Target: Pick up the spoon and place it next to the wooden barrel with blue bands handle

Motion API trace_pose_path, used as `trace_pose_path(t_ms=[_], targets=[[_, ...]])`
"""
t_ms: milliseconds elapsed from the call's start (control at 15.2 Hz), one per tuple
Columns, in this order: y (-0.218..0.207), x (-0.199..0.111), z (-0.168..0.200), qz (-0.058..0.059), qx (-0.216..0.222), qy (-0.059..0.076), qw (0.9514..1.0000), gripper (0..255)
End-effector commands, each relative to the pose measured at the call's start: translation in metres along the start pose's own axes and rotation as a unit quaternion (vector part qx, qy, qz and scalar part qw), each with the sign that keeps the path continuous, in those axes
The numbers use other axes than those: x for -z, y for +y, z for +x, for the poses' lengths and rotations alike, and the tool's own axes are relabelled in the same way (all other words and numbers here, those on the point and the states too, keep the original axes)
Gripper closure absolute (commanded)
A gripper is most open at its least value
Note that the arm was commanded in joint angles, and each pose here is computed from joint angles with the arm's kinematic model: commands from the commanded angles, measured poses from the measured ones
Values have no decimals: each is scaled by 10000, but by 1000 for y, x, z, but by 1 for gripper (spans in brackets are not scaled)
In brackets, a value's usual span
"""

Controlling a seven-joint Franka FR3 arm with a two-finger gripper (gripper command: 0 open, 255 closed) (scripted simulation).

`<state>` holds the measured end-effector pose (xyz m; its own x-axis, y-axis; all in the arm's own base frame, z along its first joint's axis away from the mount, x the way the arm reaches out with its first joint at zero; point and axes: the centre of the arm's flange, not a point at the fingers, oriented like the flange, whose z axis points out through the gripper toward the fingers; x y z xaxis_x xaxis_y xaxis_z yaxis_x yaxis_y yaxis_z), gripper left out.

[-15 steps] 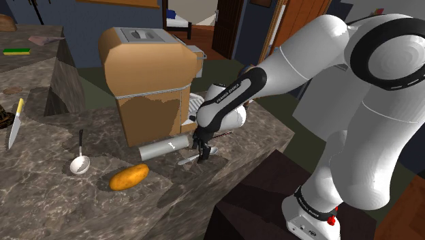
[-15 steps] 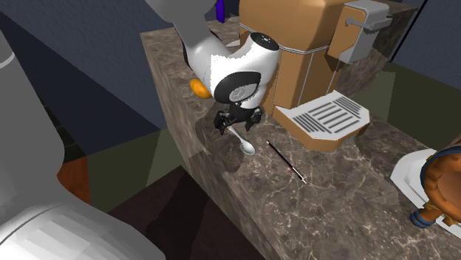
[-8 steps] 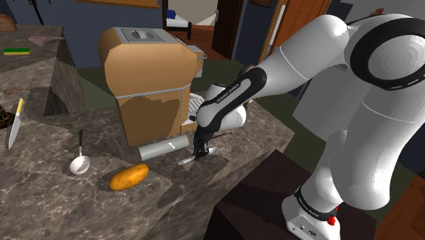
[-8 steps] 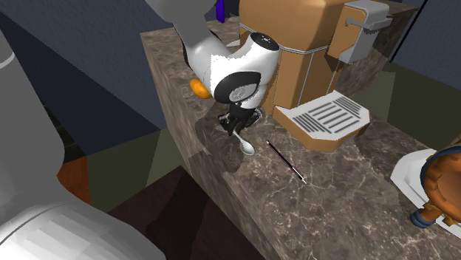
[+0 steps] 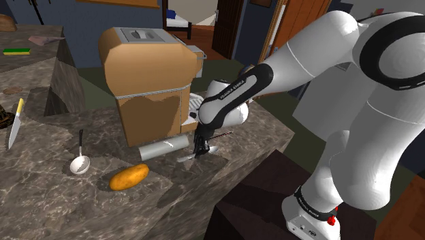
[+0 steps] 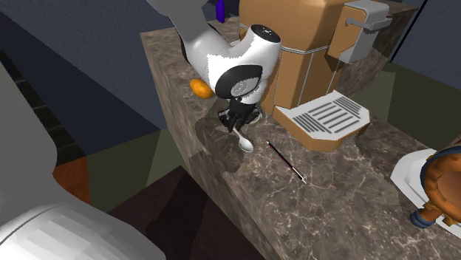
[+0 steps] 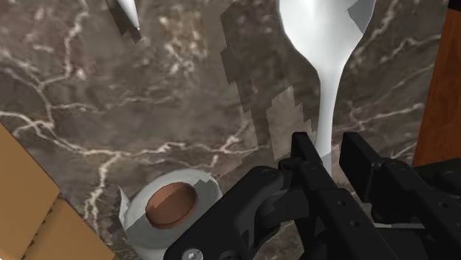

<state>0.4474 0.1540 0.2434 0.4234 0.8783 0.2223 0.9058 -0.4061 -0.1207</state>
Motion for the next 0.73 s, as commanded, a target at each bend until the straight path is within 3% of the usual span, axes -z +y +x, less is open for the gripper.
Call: trace_pose_path(t_ms=[0,660], targets=[[-1,10,3,1,0,-2,10000,255],[-7,61,14,1,0,-2,10000,255]])
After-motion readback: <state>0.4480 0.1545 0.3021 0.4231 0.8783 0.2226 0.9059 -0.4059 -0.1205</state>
